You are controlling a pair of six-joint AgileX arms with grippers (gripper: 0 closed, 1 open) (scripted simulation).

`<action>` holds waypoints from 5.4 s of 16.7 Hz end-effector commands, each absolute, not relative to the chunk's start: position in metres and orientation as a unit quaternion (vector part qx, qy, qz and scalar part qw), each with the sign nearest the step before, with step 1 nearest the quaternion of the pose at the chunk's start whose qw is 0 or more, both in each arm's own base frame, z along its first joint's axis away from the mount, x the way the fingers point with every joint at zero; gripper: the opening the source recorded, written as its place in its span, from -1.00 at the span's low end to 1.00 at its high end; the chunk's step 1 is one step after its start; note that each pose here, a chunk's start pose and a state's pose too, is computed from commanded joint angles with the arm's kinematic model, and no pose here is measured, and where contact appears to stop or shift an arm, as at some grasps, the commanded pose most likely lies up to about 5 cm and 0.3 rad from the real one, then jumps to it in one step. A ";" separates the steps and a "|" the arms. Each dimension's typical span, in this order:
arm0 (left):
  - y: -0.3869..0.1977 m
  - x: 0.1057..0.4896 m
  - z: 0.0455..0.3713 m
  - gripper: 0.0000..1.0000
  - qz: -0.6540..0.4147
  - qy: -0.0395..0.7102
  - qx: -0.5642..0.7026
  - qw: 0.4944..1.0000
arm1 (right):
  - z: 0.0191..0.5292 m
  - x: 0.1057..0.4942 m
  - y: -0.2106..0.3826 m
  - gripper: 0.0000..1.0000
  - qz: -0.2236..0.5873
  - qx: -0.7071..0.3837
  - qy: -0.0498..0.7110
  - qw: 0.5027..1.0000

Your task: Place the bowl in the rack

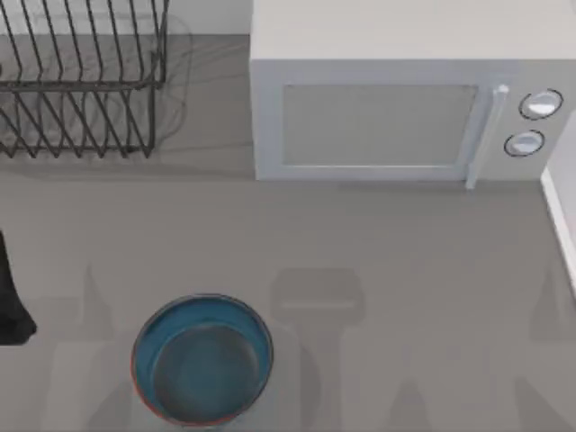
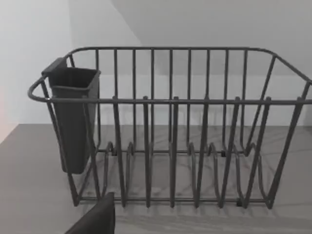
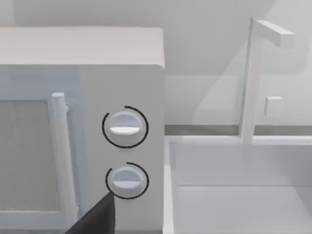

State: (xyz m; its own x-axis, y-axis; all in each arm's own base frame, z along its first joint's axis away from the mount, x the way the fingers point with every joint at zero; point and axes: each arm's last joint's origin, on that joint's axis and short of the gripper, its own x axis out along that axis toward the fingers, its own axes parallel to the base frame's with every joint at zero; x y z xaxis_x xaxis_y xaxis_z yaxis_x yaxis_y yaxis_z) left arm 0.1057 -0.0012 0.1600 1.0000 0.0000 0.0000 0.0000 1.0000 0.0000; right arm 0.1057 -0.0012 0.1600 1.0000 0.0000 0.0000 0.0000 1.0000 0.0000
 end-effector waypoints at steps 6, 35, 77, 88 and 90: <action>-0.009 0.106 0.179 1.00 -0.035 0.047 -0.032 0.998 | 0.160 0.106 -0.001 1.00 0.000 0.000 0.000 1.000; -0.255 0.223 0.223 1.00 -0.006 0.707 0.007 0.707 | 0.160 0.106 -0.001 1.00 0.000 0.000 0.000 1.000; -0.269 0.232 0.168 -1.00 -0.006 0.707 0.005 0.707 | 0.160 0.106 -0.001 1.00 0.000 0.000 0.000 1.000; -0.256 0.223 0.328 -1.00 -0.008 0.707 0.006 0.707 | 0.160 0.106 -0.001 1.00 0.000 0.000 0.000 1.000; -0.255 0.222 0.329 -1.00 -0.008 0.707 0.006 0.708 | 0.160 0.106 -0.001 1.00 0.000 0.000 0.000 1.000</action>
State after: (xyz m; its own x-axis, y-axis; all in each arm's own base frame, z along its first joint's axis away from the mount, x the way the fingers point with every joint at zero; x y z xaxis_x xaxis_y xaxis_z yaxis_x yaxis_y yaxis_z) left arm 0.2223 -0.2552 0.3287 0.0014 -0.0021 -1.0000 0.0199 0.9998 -0.0021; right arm 0.1057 -0.0012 0.1600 1.0000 0.0000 0.0000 0.0000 1.0000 0.0000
